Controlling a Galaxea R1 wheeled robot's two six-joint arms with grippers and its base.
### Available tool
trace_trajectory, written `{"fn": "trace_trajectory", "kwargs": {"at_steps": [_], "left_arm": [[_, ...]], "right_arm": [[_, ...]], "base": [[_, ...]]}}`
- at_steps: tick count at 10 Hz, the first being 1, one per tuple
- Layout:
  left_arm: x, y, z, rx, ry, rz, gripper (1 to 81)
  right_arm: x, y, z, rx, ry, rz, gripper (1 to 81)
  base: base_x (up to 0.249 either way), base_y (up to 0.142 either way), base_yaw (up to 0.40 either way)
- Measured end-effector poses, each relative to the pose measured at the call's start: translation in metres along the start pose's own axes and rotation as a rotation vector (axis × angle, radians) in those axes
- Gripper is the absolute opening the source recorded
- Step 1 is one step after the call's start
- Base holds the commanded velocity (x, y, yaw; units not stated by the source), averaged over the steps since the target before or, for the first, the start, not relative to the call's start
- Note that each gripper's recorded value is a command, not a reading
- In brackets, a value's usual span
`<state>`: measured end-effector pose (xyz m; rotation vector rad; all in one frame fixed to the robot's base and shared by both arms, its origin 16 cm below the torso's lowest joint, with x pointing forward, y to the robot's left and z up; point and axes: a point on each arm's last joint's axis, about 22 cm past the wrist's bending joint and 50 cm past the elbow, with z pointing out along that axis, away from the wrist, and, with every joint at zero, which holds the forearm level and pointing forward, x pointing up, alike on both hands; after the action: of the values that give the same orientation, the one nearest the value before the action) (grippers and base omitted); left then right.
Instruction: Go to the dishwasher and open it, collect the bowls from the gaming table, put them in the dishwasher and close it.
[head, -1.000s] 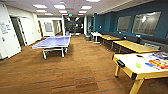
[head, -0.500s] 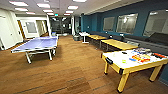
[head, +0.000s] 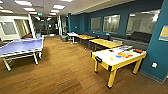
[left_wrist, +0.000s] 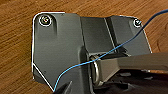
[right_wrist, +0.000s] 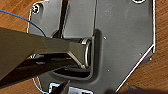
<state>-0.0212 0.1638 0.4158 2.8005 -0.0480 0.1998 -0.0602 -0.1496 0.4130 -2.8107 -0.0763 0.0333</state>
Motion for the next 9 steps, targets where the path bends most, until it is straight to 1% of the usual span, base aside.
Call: {"fn": "trace_trajectory", "kwargs": {"at_steps": [9], "left_arm": [[0.0004,0.0003,0.0001,0.000,0.001,0.000,81.1]], "right_arm": [[-0.0002,0.0034,-0.0005,-0.006,0.000,0.000,81.1]], "base": [[0.000,0.000,-0.353]]}}
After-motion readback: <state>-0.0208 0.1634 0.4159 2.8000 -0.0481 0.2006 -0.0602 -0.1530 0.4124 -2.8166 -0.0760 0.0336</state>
